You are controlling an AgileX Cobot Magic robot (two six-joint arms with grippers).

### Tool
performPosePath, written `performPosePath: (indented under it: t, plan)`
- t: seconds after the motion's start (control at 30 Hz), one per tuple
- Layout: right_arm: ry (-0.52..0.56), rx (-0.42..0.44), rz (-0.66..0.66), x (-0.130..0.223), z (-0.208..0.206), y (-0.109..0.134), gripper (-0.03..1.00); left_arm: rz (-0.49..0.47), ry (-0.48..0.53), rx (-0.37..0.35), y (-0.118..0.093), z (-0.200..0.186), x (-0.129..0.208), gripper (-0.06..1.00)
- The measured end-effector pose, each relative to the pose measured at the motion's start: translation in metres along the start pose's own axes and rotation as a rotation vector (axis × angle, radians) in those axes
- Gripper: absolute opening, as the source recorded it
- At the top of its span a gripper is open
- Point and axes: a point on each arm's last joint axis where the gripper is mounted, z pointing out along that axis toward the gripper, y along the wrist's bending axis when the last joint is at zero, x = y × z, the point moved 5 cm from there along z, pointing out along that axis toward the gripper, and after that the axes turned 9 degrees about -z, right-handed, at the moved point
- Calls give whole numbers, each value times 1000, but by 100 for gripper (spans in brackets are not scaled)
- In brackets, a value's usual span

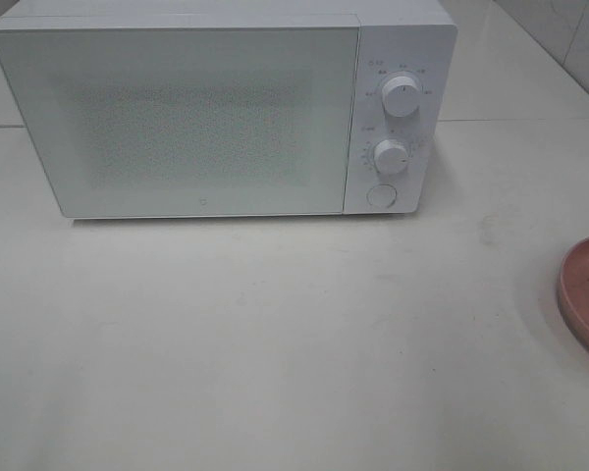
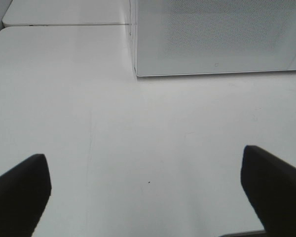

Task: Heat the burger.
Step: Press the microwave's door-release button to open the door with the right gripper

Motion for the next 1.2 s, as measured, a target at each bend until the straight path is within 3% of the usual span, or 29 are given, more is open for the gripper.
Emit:
performPosePath:
  t: [0.4, 0.6, 1.03, 1.2]
  plan:
    - [-38, 10, 2, -12, 38, -2, 75, 0, 0, 0, 0, 0, 0, 99]
    - [-138, 26, -10, -20, 57, -5, 75, 0, 0, 0, 0, 0, 0, 99]
    - [-275, 49, -14, 17, 90, -4, 75, 0, 0, 0, 0, 0, 0, 99]
    - [-341, 20, -43, 28, 97, 14, 75, 0, 0, 0, 0, 0, 0, 99]
